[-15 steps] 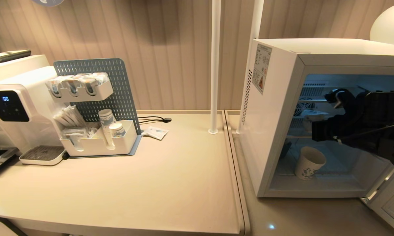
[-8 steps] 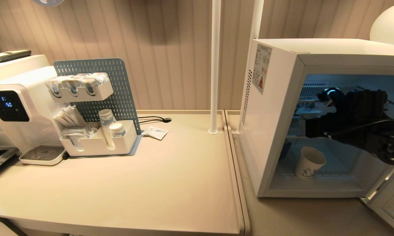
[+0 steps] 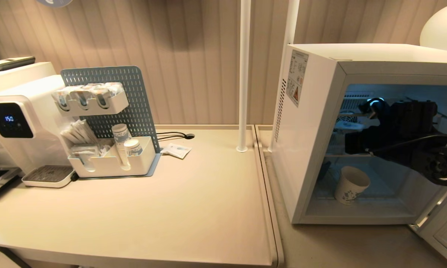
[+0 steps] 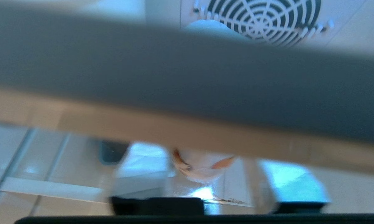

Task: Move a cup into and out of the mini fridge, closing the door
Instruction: Put the yoghurt in the freezer

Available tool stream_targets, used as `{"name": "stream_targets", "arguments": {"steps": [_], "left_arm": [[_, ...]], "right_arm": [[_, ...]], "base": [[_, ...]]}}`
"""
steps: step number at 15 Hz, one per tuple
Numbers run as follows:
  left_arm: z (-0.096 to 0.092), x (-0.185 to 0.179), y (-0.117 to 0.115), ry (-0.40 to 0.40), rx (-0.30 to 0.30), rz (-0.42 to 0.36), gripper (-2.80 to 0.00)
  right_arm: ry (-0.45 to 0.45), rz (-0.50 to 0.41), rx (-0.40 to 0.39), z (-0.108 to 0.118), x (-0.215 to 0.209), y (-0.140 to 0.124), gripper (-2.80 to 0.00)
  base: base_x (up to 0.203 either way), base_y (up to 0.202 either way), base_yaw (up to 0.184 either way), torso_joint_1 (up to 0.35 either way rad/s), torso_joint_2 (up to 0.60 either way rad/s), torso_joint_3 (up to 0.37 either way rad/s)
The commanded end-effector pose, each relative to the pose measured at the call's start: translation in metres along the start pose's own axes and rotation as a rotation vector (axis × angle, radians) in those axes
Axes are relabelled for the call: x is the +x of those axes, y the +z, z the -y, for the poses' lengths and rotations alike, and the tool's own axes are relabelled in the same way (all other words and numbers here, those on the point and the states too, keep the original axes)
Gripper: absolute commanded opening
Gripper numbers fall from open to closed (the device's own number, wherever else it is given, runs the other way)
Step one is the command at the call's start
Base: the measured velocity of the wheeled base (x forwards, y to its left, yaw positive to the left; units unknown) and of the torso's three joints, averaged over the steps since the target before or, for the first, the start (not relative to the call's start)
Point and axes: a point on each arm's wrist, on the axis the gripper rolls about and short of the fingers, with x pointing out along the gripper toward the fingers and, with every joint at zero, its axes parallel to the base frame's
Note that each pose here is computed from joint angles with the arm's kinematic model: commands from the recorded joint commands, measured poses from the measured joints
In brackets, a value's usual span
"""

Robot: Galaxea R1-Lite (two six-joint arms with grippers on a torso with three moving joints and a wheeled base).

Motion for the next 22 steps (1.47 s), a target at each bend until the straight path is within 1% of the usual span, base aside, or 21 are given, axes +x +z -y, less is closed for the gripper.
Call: {"name": "stream_targets", "arguments": {"steps": [1, 5, 10, 14, 15, 18, 20, 22], "left_arm": [[0.0, 0.0, 0.0, 0.0, 0.0, 0.001, -2.8], [0.0, 0.0, 0.0, 0.0, 0.0, 0.001, -2.8], [0.0, 0.0, 0.0, 0.0, 0.0, 0.001, -2.8], [0.0, 0.0, 0.0, 0.0, 0.0, 0.001, -2.8], [0.0, 0.0, 0.0, 0.0, 0.0, 0.001, -2.8], [0.0, 0.0, 0.0, 0.0, 0.0, 0.001, -2.8], [0.0, 0.0, 0.0, 0.0, 0.0, 0.001, -2.8], [0.0, 0.0, 0.0, 0.0, 0.0, 0.001, -2.8]], "right_arm": [[-0.003, 0.021, -0.003, 0.0, -0.006, 0.005, 0.0], [-0.003, 0.033, -0.005, 0.001, -0.014, 0.008, 0.0], [0.006, 0.027, -0.009, 0.001, -0.033, 0.006, 0.0], [0.004, 0.051, -0.017, 0.001, -0.046, 0.014, 0.0], [0.003, 0.069, -0.021, 0.002, -0.052, 0.018, -2.8], [0.001, 0.085, -0.047, 0.002, -0.071, 0.025, -2.8], [-0.004, 0.094, -0.088, 0.003, -0.09, 0.028, -2.8], [-0.006, 0.11, -0.106, 0.003, -0.113, 0.03, -2.8]], "base": [[0.0, 0.0, 0.0, 0.0, 0.0, 0.0], [0.0, 0.0, 0.0, 0.0, 0.0, 0.0], [0.0, 0.0, 0.0, 0.0, 0.0, 0.0], [0.0, 0.0, 0.0, 0.0, 0.0, 0.0], [0.0, 0.0, 0.0, 0.0, 0.0, 0.0], [0.0, 0.0, 0.0, 0.0, 0.0, 0.0], [0.0, 0.0, 0.0, 0.0, 0.0, 0.0], [0.0, 0.0, 0.0, 0.0, 0.0, 0.0]]}}
